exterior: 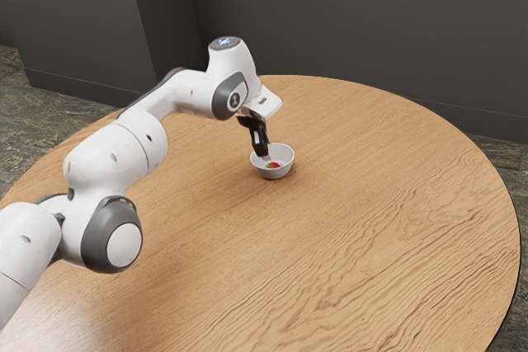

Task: Take strawberry from the bowl

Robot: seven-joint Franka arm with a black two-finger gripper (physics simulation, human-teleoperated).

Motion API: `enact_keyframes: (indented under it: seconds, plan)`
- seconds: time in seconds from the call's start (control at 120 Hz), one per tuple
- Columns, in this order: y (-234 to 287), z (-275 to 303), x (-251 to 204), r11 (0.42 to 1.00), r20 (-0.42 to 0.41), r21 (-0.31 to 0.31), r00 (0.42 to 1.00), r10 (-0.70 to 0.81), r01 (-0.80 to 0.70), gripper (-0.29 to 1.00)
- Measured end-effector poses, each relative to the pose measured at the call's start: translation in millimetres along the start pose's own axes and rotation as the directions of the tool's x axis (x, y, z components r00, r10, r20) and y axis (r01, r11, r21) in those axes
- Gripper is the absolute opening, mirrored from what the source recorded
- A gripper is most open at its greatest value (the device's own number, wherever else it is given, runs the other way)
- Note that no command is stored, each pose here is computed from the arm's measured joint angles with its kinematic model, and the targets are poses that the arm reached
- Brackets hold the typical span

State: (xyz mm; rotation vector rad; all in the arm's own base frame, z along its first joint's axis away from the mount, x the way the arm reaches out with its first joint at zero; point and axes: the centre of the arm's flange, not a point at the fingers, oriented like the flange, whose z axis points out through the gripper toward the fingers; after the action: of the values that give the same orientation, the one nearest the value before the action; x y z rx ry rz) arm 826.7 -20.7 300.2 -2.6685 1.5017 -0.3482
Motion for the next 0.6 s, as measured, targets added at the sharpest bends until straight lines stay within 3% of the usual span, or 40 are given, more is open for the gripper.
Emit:
enact_keyframes:
  seconds: [0.6]
  plan:
    - [2.2, 15.7, 0.1, 0.999, -0.017, 0.000, 0.999, 0.038, -0.038, 0.30]
